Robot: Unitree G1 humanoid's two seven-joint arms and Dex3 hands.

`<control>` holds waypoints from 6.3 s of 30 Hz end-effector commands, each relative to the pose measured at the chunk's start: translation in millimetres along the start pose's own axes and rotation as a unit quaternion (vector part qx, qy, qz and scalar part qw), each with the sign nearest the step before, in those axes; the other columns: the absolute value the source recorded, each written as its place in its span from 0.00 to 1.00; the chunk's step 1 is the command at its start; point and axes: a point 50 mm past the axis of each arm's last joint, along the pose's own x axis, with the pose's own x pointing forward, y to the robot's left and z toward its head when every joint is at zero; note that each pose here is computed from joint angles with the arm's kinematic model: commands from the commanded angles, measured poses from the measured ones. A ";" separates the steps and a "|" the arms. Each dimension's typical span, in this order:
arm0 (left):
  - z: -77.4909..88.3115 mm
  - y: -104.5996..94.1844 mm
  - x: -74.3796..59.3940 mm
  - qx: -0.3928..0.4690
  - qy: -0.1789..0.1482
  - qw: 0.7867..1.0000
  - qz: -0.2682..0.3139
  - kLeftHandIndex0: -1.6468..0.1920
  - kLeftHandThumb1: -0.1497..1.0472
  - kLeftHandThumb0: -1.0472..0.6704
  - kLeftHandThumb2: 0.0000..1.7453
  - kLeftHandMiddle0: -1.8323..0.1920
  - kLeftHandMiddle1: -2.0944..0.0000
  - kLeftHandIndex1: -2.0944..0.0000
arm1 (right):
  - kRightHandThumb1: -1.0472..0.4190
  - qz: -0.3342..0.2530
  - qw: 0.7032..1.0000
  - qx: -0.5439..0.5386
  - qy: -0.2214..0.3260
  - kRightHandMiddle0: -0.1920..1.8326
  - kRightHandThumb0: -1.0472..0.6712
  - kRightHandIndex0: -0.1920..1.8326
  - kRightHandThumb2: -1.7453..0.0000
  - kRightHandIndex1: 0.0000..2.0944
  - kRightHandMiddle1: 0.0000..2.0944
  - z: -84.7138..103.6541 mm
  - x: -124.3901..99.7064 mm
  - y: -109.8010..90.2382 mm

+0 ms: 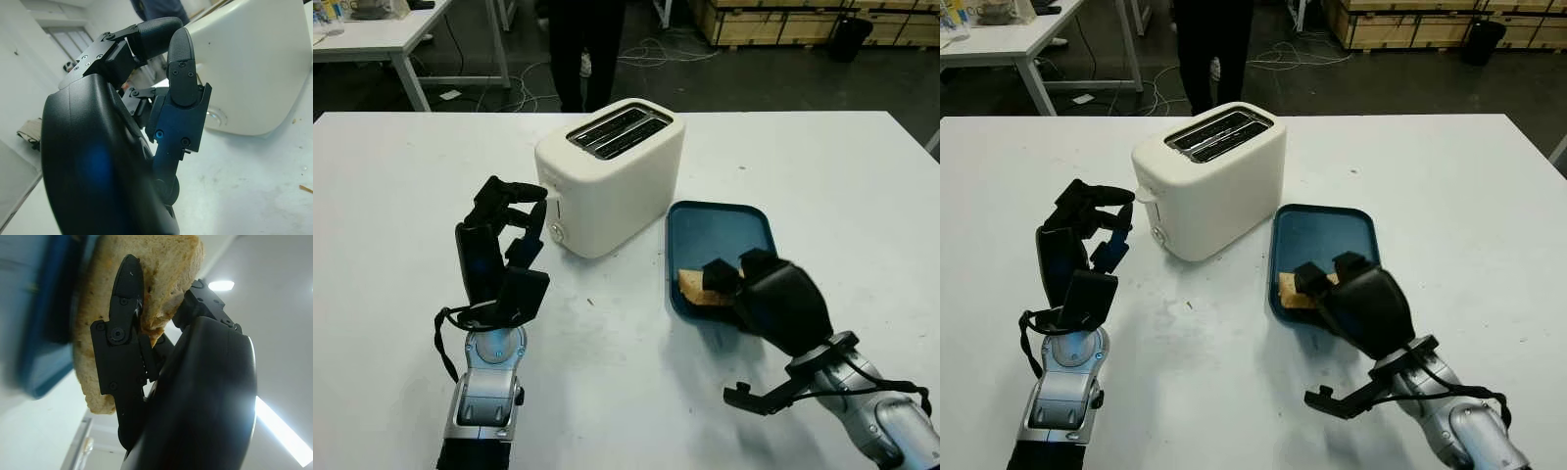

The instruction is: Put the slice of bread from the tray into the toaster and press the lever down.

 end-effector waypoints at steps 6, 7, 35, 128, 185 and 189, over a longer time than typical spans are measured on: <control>0.9 -1.5 -1.4 -0.005 0.001 1.000 -0.003 0.56 0.89 0.34 0.21 0.60 0.24 0.41 | 0.09 -0.105 0.994 -0.037 0.014 0.39 0.38 0.50 0.81 0.83 0.82 -38.6 39.0 -27.7; 0.8 -1.4 -1.4 -0.002 0.001 1.000 -0.003 0.56 0.89 0.33 0.21 0.61 0.24 0.41 | 0.09 -0.116 0.992 -0.045 0.012 0.38 0.39 0.50 0.81 0.83 0.82 -44.0 44.9 -31.9; 4.3 -4.1 -0.5 -0.003 -0.003 1.000 -0.001 0.57 0.89 0.34 0.20 0.61 0.25 0.41 | 0.09 -0.227 0.919 -0.277 -0.164 0.55 0.26 0.68 0.67 0.83 0.83 -67.2 204.1 -181.3; 5.5 -4.9 -16.2 -0.004 0.015 0.998 0.063 0.56 0.89 0.34 0.18 0.60 0.29 0.45 | 0.09 -0.114 0.818 -0.368 -0.428 0.50 0.23 0.59 0.72 0.80 0.72 73.1 242.6 -116.3; 4.6 -11.3 -16.6 -0.016 0.013 0.998 0.060 0.57 0.89 0.37 0.18 0.59 0.24 0.41 | 0.19 0.032 0.840 -0.447 -0.305 0.10 0.09 0.09 1.00 0.00 0.00 74.8 260.7 -115.7; 4.5 -13.2 -17.2 -0.018 0.013 0.998 0.059 0.57 0.89 0.38 0.18 0.59 0.23 0.41 | 0.18 0.018 0.860 -0.411 -0.301 0.09 0.08 0.09 1.00 0.00 0.00 86.9 264.9 -127.5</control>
